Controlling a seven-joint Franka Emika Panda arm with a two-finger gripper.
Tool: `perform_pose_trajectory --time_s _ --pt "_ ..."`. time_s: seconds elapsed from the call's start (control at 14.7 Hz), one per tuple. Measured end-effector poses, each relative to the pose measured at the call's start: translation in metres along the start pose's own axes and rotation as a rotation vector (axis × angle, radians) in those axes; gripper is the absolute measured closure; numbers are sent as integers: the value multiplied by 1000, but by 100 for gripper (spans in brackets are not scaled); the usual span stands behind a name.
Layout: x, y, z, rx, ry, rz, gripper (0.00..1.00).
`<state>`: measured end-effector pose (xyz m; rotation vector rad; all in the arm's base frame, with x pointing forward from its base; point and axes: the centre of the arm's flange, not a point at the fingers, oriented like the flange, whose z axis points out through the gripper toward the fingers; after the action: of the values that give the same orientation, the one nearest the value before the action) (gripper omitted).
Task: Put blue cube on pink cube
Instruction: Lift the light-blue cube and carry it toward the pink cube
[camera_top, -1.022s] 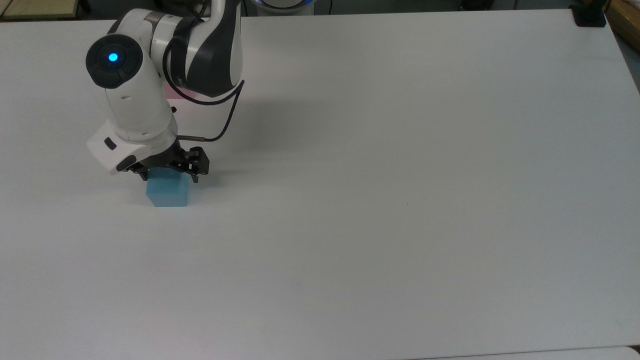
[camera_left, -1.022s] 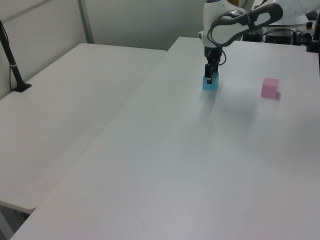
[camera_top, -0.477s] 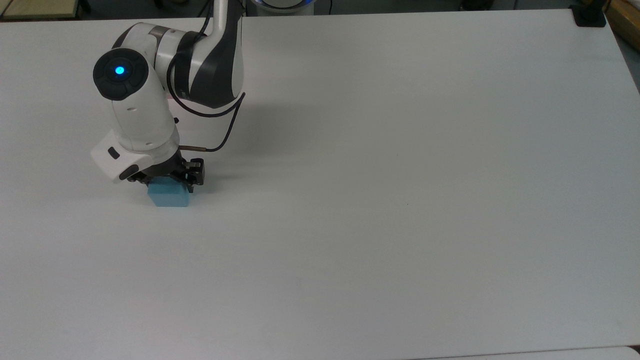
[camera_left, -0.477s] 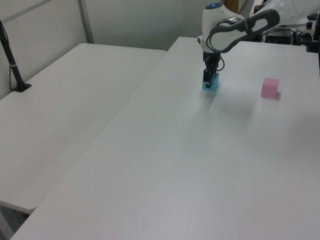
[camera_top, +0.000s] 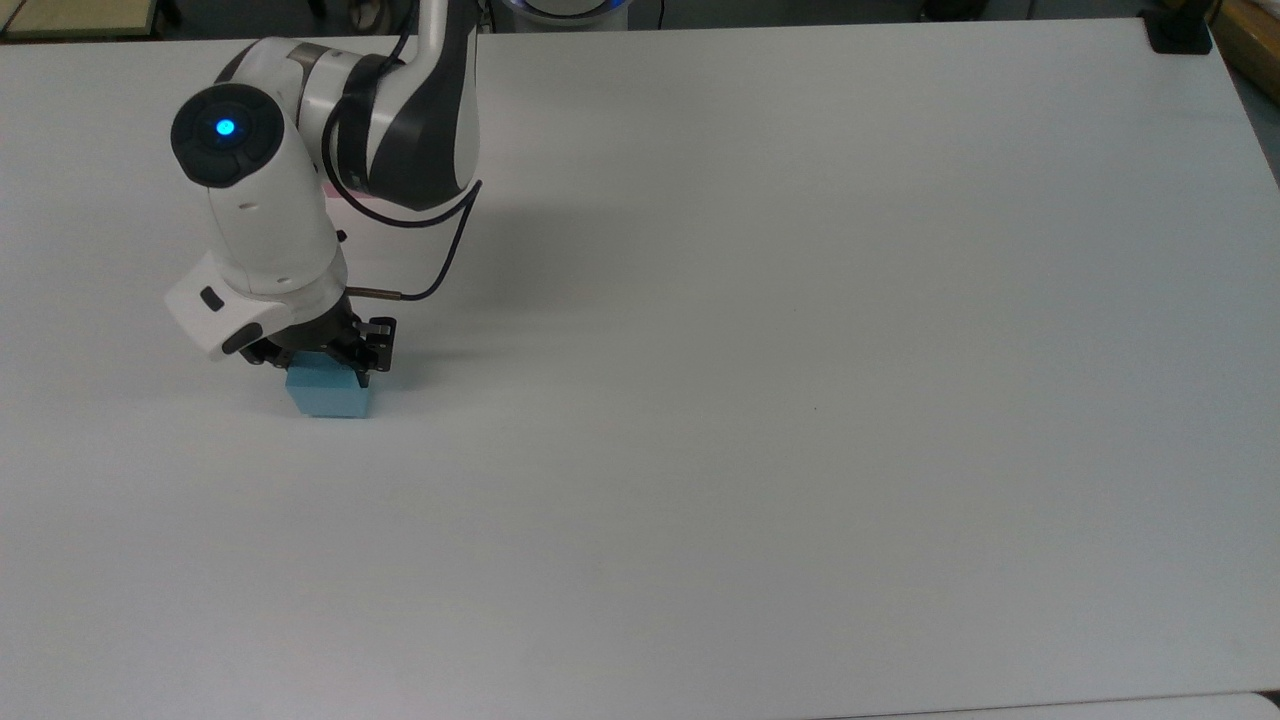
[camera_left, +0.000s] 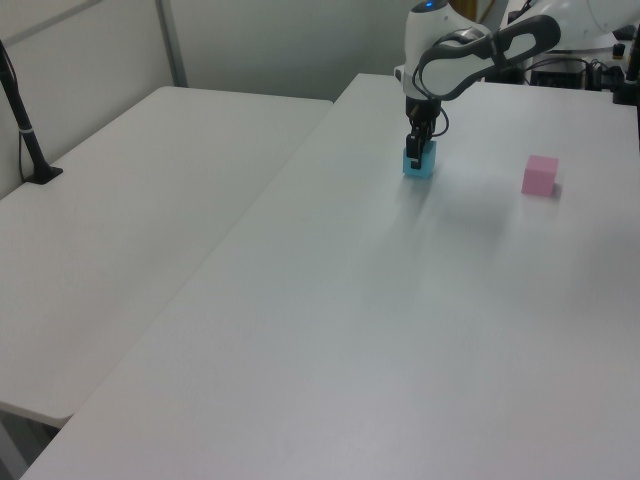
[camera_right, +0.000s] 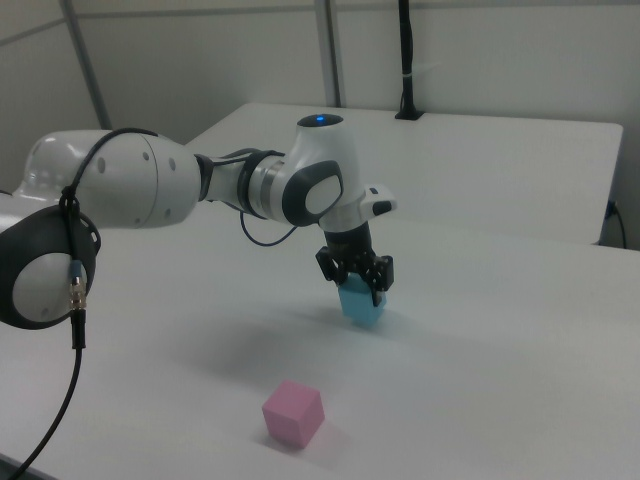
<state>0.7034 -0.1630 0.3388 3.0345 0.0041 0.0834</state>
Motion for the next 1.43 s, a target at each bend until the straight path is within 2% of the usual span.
perform_pose_trajectory --time_s 0.2,0.61,0.82,1.23,1.43 --pt "-2 2 -35 2 -6 3 39" --pt "-18 5 -147 10 -37 13 39" --pt "-22 6 -168 14 -57 17 39" --pt "-27 9 -204 5 -6 21 39" --pt "-47 8 -224 10 -11 16 39"
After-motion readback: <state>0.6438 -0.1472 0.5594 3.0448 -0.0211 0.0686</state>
